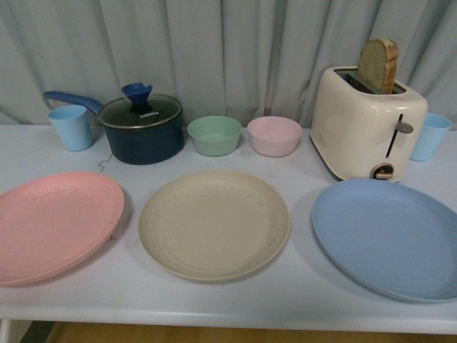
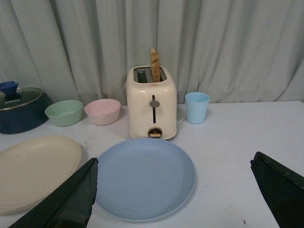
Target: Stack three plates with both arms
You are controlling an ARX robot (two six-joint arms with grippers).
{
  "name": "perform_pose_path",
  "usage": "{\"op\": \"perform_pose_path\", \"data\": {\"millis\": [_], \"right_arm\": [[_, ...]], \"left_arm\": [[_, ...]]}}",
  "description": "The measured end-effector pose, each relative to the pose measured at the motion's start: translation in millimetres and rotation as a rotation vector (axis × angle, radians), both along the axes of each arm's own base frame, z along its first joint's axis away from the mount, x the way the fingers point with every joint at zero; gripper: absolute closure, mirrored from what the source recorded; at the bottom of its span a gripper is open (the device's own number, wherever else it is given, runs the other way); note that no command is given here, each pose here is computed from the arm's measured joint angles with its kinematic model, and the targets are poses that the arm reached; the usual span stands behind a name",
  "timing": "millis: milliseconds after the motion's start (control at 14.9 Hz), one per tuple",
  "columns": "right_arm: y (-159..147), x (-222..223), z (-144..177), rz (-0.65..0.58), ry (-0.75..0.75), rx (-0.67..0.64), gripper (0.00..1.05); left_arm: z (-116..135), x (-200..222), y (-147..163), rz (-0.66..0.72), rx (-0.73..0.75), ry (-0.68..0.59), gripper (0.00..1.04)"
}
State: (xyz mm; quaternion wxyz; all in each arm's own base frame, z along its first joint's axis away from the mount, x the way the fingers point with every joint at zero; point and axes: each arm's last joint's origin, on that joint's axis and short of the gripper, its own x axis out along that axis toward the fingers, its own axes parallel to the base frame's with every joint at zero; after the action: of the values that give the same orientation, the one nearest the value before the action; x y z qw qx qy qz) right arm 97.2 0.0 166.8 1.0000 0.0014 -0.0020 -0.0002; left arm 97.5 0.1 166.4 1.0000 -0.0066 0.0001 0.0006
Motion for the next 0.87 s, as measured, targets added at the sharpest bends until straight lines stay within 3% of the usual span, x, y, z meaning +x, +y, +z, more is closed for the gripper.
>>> {"op": "perform_pose_path", "data": {"millis": [870], "right_arm": [[0.0, 0.0, 0.0, 0.000, 0.000, 0.000, 0.06]], "left_arm": [[0.0, 0.0, 0.0, 0.000, 0.000, 0.000, 0.07]]}}
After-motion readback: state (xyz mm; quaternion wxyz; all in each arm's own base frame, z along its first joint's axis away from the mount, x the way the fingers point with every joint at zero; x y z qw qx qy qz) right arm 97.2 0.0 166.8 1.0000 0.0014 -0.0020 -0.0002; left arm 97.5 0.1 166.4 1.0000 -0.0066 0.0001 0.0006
